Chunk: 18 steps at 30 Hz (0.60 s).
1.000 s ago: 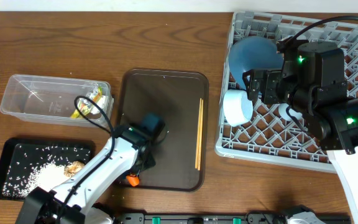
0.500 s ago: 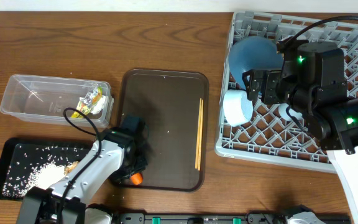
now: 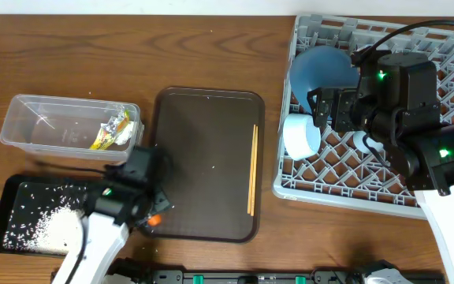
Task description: Sort waste into correct bins and load items into the dishwasher rack
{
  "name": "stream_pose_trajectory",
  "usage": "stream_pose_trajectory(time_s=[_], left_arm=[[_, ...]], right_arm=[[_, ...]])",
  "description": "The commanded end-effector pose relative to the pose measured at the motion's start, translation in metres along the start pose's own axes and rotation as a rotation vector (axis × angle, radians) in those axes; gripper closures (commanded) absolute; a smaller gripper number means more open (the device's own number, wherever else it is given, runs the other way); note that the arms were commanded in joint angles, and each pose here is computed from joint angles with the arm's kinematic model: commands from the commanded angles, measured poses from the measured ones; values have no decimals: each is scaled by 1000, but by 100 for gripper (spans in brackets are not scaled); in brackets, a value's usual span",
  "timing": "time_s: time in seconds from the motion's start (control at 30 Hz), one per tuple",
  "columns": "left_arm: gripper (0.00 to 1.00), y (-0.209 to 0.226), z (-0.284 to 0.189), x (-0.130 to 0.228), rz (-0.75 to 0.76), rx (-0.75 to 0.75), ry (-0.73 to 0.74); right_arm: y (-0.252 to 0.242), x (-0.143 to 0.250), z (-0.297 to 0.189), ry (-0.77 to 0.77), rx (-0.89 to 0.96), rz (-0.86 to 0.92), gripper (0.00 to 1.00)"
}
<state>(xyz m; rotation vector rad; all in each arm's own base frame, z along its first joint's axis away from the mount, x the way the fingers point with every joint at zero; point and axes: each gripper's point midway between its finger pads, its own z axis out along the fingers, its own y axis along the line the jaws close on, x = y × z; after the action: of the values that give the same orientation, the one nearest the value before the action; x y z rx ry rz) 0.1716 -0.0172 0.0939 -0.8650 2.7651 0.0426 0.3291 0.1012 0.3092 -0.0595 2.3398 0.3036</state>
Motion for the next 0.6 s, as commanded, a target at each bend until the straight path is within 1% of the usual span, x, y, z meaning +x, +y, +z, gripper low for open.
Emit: stream_pose_trajectory(time_s=[0.0, 0.07, 0.17, 0.43, 0.5, 0.57], left_arm=[[73, 33, -14, -24, -155, -86, -138], [73, 54, -19, -31, -247, -142, -189], [72, 77, -20, -41, -369, -192, -226], [68, 130, -3, -59, -674, -312, -215], [68, 138, 2, -64, -706, -315, -206], [67, 137, 10, -72, -713, -270, -184]], right_arm=[[4, 1, 1, 4, -13, -5, 1], [4, 1, 1, 4, -13, -5, 1], [4, 1, 1, 3, -13, -5, 1], [3, 4, 1, 16, -10, -4, 1], [3, 5, 1, 22, -8, -4, 1], [3, 6, 1, 25, -7, -4, 1]])
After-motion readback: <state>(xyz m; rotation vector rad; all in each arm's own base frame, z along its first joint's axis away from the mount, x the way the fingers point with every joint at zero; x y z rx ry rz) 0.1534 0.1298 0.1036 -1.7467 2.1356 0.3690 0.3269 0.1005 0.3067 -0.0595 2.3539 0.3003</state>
